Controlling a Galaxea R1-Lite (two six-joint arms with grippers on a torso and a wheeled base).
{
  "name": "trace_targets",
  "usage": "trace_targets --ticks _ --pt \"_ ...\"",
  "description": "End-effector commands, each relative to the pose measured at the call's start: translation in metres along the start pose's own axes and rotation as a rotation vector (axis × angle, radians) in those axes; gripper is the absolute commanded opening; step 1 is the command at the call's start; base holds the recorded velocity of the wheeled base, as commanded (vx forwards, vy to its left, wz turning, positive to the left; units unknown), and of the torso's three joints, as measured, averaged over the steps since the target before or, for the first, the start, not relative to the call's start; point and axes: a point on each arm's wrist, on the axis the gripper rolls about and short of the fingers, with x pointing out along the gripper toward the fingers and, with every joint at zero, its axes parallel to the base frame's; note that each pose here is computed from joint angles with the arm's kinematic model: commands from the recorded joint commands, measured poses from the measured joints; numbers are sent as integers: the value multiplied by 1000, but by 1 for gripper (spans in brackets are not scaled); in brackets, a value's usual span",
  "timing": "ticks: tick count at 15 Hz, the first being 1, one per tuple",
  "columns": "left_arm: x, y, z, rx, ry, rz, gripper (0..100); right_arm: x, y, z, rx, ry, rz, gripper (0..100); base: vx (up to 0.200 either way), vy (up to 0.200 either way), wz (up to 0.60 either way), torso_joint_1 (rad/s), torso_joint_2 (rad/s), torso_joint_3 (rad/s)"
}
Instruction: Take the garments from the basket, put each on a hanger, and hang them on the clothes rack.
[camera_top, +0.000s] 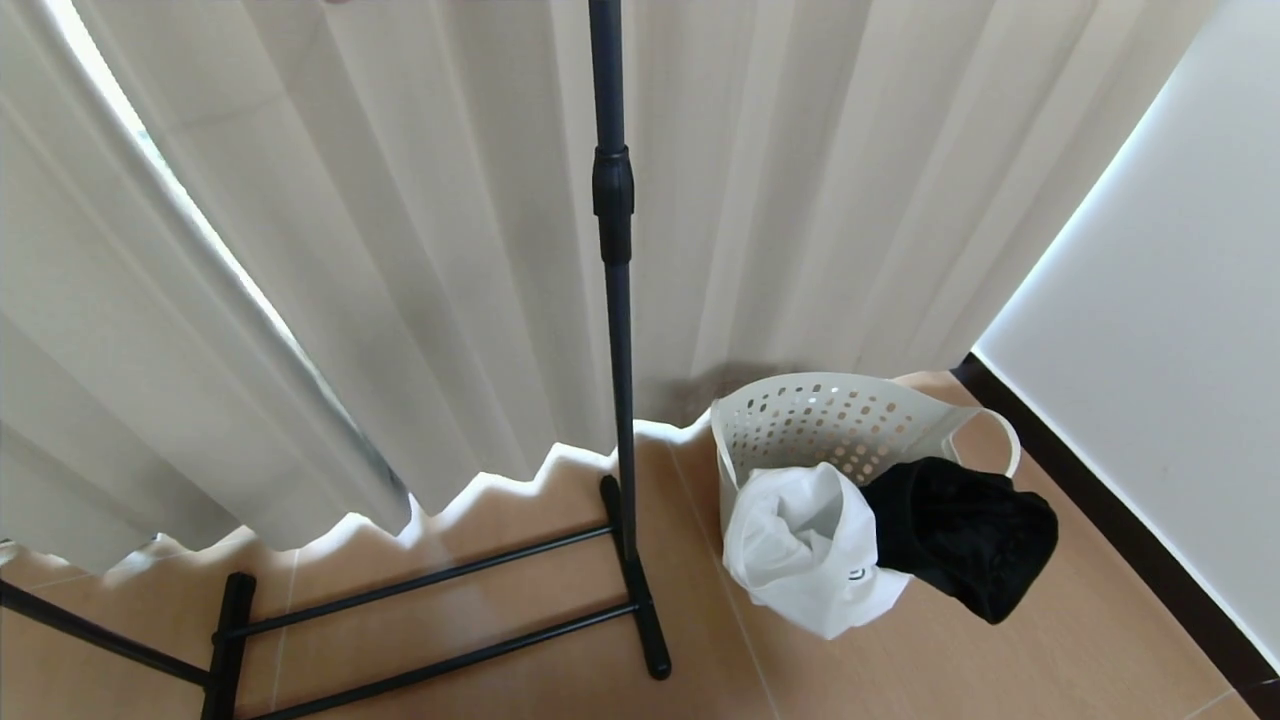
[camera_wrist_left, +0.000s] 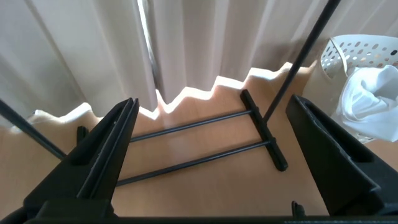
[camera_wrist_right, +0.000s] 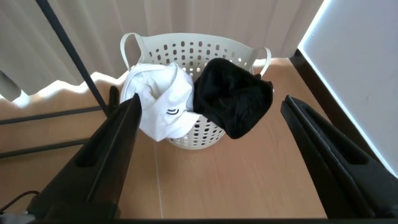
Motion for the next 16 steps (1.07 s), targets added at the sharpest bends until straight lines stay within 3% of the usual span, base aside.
trace_targets --ticks 1,7,16 --pt "0 0 0 0 0 -1 100 0 0 0 0 1 1 100 0 0 0 0 0 0" --pt "0 0 0 0 0 -1 100 0 0 0 0 1 1 100 0 0 0 0 0 0" --pt "0 0 0 -5 0 1 100 0 0 0 0 1 1 100 0 0 0 7 2 -108"
